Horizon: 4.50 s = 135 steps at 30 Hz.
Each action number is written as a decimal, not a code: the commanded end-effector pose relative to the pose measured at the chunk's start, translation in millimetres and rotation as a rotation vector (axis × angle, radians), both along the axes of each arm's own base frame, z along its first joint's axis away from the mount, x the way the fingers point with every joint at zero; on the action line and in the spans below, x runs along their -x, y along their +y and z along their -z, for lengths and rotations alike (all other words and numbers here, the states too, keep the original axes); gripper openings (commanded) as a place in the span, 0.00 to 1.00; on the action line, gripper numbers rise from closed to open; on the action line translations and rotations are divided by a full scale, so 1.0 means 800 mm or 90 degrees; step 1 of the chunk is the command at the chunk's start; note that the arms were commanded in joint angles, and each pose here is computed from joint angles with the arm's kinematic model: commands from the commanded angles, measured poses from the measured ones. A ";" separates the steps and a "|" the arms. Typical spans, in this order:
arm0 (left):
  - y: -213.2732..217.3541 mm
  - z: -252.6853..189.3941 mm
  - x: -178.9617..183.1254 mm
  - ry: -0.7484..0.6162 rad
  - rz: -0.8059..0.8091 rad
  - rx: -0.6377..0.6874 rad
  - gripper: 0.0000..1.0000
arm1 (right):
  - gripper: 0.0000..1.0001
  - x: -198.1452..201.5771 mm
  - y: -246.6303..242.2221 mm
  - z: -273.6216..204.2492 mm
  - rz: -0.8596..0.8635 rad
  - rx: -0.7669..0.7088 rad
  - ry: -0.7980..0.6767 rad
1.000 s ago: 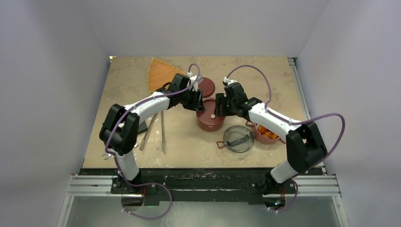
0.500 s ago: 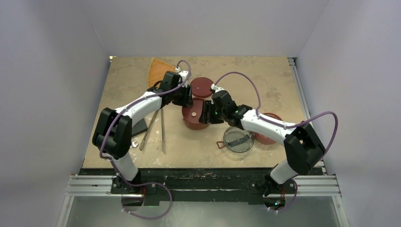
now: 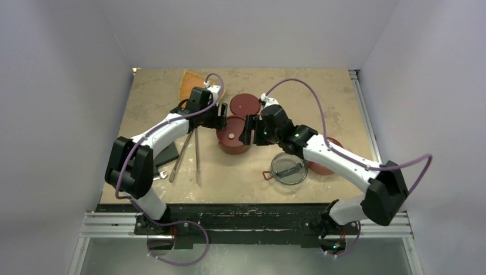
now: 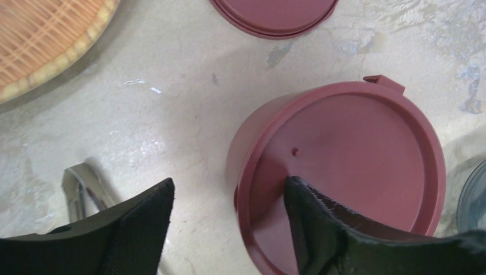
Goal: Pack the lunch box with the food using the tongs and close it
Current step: Move the packing box to the center of the board, then pick up the packing box from the center of the board, then place the packing box into the packing box.
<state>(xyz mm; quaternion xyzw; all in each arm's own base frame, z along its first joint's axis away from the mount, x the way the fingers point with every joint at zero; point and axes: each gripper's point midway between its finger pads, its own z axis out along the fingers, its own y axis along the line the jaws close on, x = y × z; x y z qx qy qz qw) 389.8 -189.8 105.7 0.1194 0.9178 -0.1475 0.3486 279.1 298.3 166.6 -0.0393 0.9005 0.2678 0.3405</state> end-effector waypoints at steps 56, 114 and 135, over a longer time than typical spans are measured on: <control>0.016 -0.105 -0.001 -0.095 -0.019 0.172 0.85 | 0.47 -0.081 -0.384 0.114 0.600 0.139 0.088; 0.092 -0.132 -0.022 -0.150 -0.122 0.134 0.86 | 0.00 -0.095 -0.034 -0.116 -0.001 0.178 -0.164; 0.134 -0.152 -0.028 -0.177 -0.170 0.153 0.87 | 0.00 -0.070 0.113 -0.082 -0.084 0.214 -0.140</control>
